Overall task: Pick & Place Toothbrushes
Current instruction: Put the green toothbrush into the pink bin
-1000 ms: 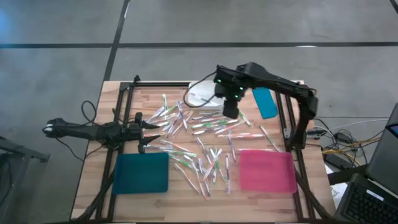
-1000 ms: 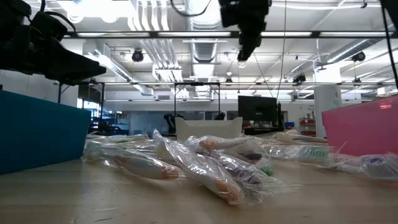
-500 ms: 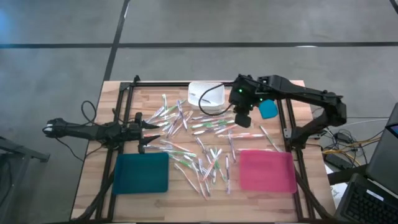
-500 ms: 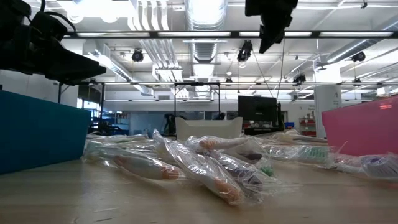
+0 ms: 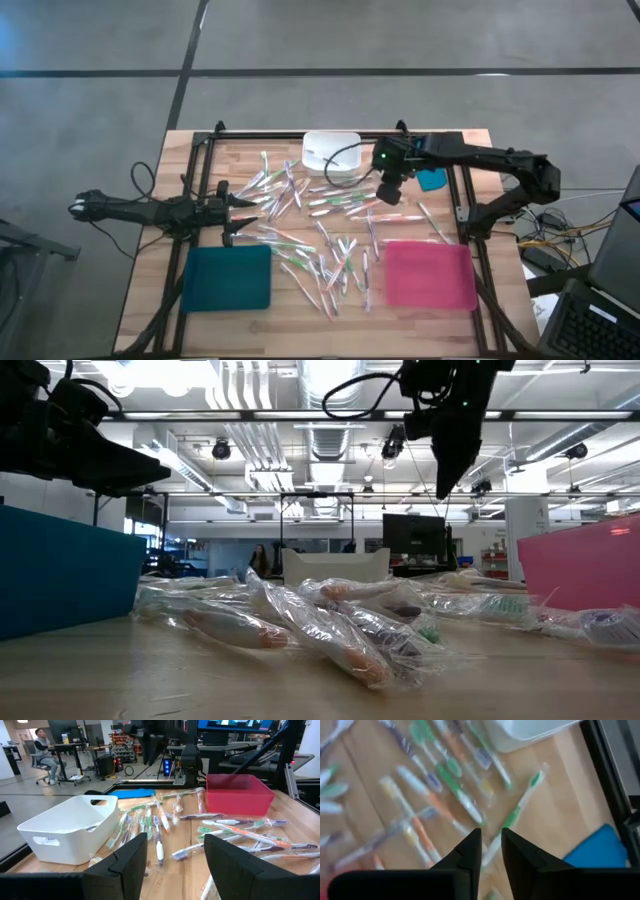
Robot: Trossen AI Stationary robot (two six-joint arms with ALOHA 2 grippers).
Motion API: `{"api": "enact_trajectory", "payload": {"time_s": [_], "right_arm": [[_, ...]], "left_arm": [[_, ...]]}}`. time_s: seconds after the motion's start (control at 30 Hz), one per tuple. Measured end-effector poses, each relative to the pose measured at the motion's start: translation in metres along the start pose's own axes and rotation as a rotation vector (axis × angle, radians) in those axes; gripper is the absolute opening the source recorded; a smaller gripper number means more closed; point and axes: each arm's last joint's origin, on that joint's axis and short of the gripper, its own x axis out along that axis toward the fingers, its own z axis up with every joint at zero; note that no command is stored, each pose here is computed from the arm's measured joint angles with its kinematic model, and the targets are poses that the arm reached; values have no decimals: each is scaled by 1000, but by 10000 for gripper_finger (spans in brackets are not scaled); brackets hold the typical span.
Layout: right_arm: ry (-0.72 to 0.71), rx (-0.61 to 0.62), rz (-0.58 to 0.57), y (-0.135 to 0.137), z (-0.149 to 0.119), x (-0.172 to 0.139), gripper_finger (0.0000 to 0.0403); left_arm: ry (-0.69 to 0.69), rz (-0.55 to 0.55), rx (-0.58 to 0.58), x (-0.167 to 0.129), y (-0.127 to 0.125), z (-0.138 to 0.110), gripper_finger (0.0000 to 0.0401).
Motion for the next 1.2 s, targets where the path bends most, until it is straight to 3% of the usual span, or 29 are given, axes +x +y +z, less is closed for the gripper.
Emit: {"api": "enact_trajectory", "payload": {"time_s": [0.3,0.73,0.9,1.2], "right_arm": [[70,101,-21,-29,1,29,129],[157,130,18,-42,-15,89,181],[132,137,16,-41,-23,101,184],[93,165,12,-41,-37,120,152]], "left_arm": [[0,0,0,0,0,0,202],[0,0,0,0,0,0,202],[0,0,0,0,0,0,202],[-1,0,0,0,0,0,202]]}}
